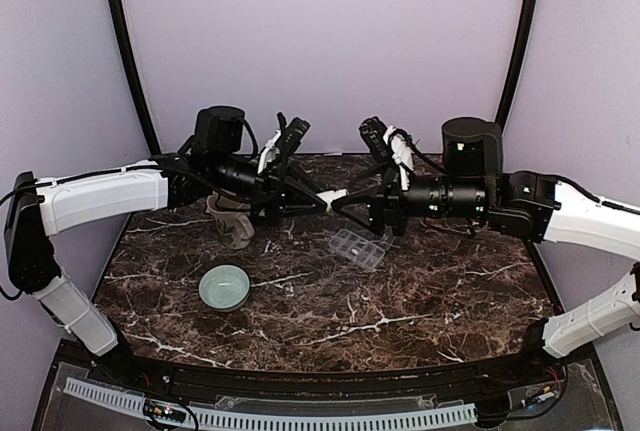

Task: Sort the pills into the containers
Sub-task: Unscrew the lid of the pill bottle.

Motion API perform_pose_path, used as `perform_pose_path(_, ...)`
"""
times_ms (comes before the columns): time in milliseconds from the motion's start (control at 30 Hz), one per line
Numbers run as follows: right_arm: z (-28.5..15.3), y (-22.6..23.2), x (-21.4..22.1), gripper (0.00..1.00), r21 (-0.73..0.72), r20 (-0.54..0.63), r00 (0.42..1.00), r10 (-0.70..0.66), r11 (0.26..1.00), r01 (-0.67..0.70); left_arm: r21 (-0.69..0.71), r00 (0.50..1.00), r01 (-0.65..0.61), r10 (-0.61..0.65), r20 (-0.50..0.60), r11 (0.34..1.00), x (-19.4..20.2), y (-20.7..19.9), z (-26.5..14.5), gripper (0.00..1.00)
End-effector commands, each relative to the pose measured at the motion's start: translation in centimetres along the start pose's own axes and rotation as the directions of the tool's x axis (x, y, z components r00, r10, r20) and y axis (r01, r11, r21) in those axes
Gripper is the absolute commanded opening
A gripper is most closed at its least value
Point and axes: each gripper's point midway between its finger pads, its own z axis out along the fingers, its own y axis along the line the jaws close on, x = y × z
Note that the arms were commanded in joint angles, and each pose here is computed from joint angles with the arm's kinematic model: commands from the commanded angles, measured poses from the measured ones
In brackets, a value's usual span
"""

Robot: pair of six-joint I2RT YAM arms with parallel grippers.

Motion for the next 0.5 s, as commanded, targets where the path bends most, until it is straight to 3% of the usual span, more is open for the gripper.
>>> perform_pose_path(0, -0.7, 0.1, -2.8, 0.58, -0.001, 0.090, 0.995, 0.053, 0.999, -0.053, -0.039, 0.996, -0.083, 0.084, 0.018, 0.996, -1.1, -0.7, -0.6, 0.00)
perform_pose_path(233, -1.6, -2.0, -3.7, 0.63, 0.015, 0.141, 0.958, 0.249, 0.967, -0.254, -0.139, 0.987, -0.154, 0.159, 0.024, 0.978, -1.3, 0.0, -1.2, 0.00)
perform_pose_path(467, -2.1, -5.5, -2.7, 0.63, 0.000, 0.170, 0.845, 0.508, 0.857, -0.515, -0.219, 0.972, -0.225, 0.235, 0.022, 0.949, -1.6, 0.4, -1.6, 0.00)
